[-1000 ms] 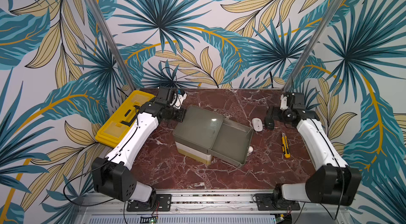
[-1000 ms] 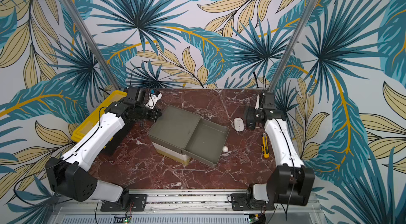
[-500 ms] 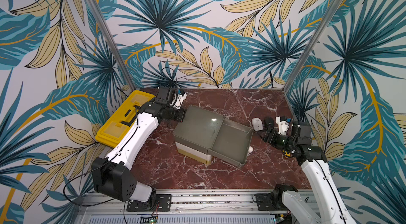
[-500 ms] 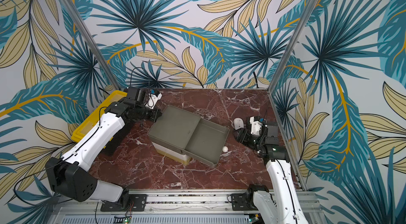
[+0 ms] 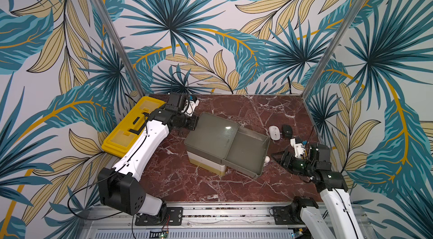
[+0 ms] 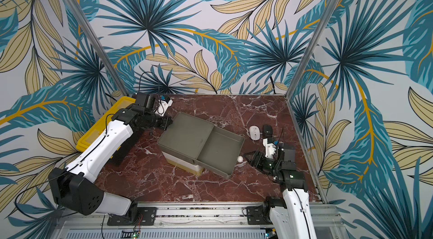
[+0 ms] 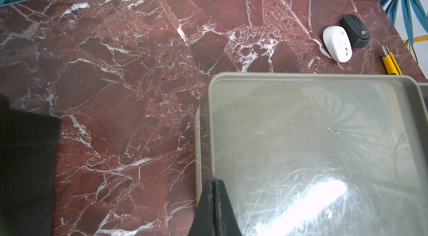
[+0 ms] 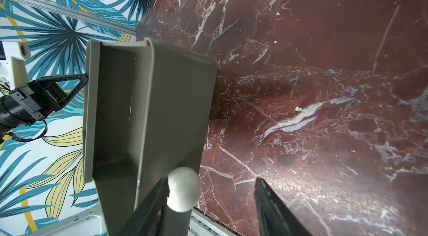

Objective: Take the mice out of the drawer
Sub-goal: Close the drawer in the storage box.

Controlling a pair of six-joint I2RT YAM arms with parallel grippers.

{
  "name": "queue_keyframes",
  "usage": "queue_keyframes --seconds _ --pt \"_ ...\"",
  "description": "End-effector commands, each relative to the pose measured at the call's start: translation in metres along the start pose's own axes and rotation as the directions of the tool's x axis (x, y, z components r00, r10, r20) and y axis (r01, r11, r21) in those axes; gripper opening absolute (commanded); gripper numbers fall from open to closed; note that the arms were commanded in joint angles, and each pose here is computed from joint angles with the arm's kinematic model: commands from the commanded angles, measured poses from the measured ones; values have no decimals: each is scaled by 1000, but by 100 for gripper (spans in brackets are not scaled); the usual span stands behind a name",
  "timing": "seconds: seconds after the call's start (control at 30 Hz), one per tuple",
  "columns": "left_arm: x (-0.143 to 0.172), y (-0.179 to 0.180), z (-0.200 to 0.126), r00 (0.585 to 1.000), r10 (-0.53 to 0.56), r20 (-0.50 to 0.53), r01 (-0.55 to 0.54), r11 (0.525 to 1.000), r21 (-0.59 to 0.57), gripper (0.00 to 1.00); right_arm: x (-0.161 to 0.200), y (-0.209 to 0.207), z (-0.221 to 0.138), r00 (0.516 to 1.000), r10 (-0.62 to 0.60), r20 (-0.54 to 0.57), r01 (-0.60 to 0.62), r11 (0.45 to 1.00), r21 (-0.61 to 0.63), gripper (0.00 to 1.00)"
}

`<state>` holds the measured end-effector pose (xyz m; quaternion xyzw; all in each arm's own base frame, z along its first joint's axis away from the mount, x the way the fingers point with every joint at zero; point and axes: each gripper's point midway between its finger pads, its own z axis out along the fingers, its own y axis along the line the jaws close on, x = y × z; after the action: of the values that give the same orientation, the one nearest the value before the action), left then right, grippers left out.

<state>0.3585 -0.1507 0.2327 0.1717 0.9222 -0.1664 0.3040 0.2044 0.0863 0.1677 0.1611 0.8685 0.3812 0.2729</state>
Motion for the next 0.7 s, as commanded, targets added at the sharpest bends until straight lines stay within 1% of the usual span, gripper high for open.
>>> queue_keyframes --seconds 0.0,0.13,0.33,0.47,0.53,0.63,0.67 --pt "34 -14 5 989 -14 -146 25 997 73 0 14 -1 3 999 31 -34 -32 999 -34 60" --pt "34 -16 5 989 -14 -147 27 996 82 0 12 7 7 999 48 -18 -50 993 -109 57" --pt "35 -16 4 989 -13 -145 25 996 81 0 13 10 10 999 43 -22 -46 990 -131 56" --pt "34 -16 4 989 -14 -144 26 996 83 0 12 10 16 998 51 -26 -54 989 -140 51" --pt "34 -17 4 990 -14 -143 27 996 87 0 11 12 18 998 50 -27 -54 987 -155 47" --pt "34 -17 4 990 -13 -143 26 996 86 0 12 16 20 998 44 -34 -49 984 -173 45" --pt "34 -17 4 990 -14 -143 26 996 86 0 13 19 21 998 41 -39 -47 982 -181 43"
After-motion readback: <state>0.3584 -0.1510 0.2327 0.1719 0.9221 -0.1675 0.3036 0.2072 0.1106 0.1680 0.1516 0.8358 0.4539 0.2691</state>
